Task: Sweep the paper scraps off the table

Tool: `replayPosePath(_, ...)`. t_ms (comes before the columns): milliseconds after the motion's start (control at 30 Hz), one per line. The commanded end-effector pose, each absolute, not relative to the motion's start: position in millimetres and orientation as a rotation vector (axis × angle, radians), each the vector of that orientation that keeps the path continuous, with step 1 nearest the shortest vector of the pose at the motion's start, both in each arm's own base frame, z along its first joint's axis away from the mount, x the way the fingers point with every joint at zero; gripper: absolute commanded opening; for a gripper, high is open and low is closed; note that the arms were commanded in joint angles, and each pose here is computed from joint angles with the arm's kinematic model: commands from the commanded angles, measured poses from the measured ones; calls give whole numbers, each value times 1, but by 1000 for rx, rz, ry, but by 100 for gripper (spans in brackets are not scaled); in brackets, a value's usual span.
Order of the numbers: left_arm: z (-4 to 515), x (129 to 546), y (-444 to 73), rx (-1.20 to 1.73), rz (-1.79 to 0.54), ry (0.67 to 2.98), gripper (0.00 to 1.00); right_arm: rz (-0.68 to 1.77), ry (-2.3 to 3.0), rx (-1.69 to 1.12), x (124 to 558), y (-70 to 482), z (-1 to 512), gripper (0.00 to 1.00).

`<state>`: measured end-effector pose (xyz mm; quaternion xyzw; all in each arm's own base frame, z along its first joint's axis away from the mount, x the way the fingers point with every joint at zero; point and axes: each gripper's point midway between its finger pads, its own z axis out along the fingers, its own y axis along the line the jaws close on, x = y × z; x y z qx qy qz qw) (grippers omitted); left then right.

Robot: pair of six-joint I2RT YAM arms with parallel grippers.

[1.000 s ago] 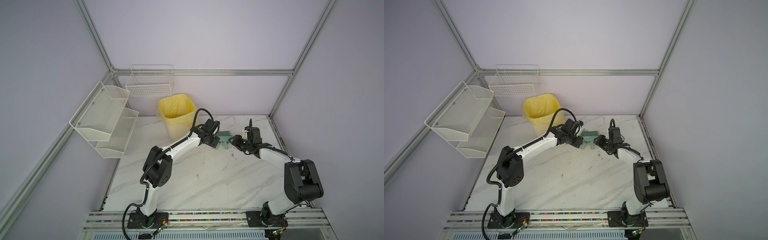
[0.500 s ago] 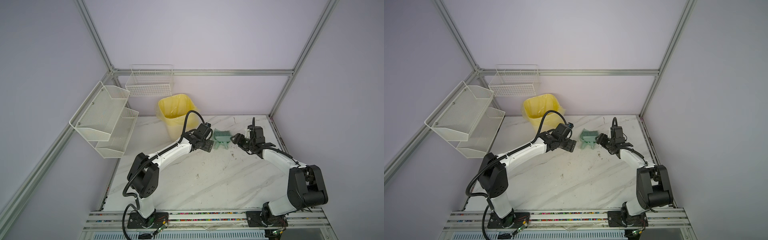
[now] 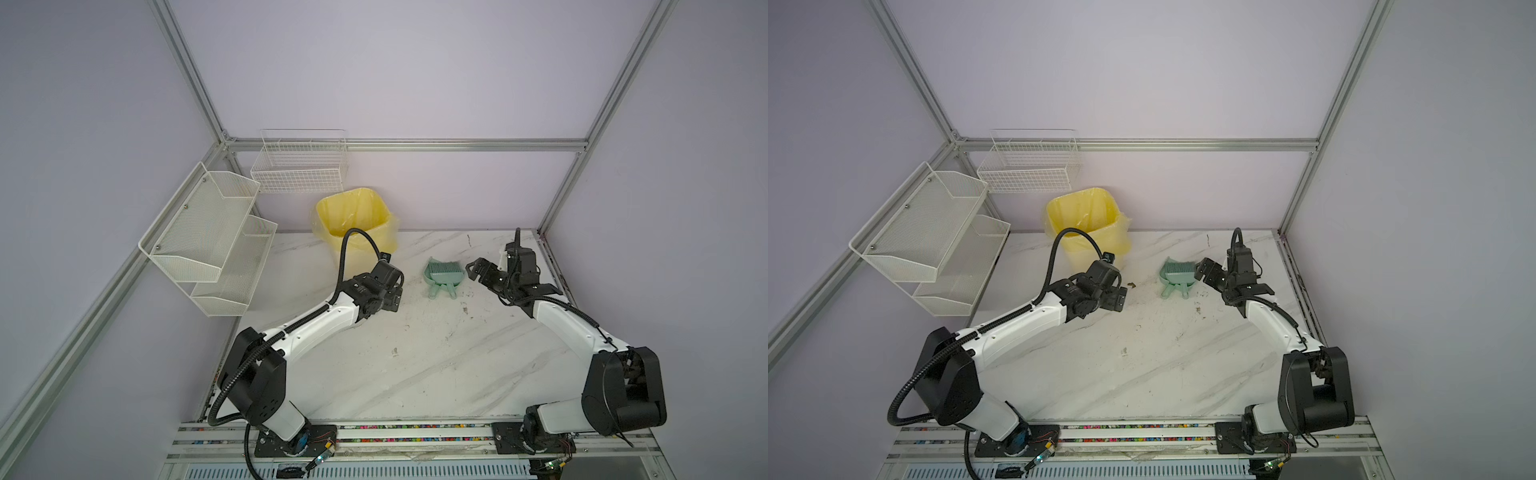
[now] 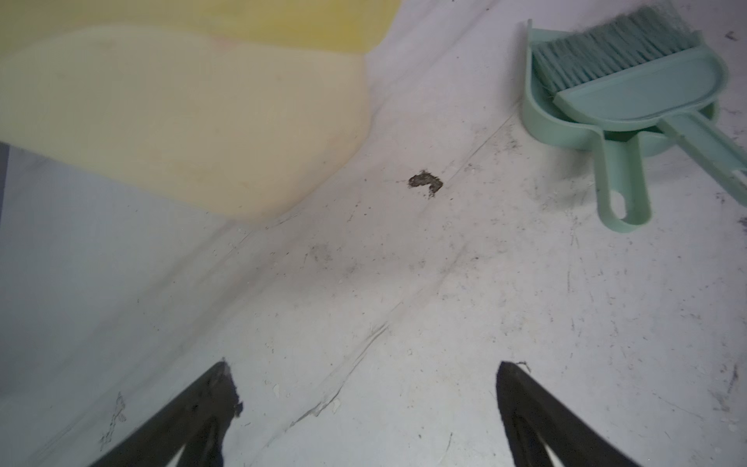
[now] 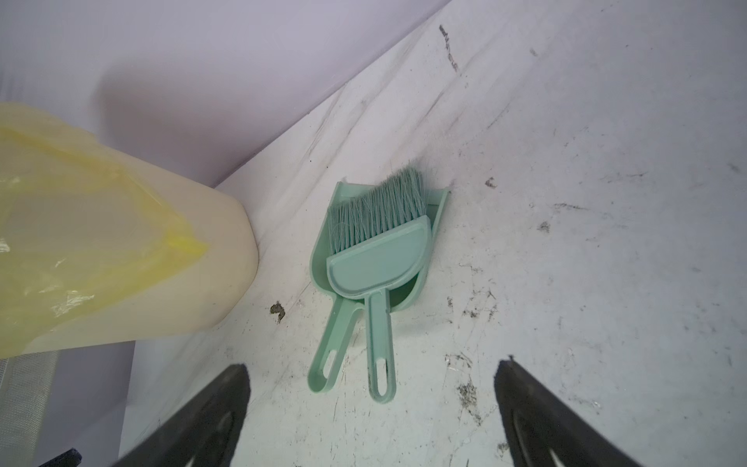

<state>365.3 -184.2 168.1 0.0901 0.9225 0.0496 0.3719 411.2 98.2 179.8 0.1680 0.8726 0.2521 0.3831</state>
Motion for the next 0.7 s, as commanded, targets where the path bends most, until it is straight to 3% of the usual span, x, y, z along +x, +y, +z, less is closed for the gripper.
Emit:
replayPosePath(0, 174, 365, -147, 44, 183, 2297, 100, 569, 2202, 431, 412, 86, 187, 97)
replayPosePath(400, 186, 333, -9, -432, 410, 1962, 100, 536, 2216, 435, 410, 80, 179, 97)
replayPosePath(667, 186, 306, 32, -536, 526, 1779, 100, 504, 2196, 456, 411, 73, 182, 97)
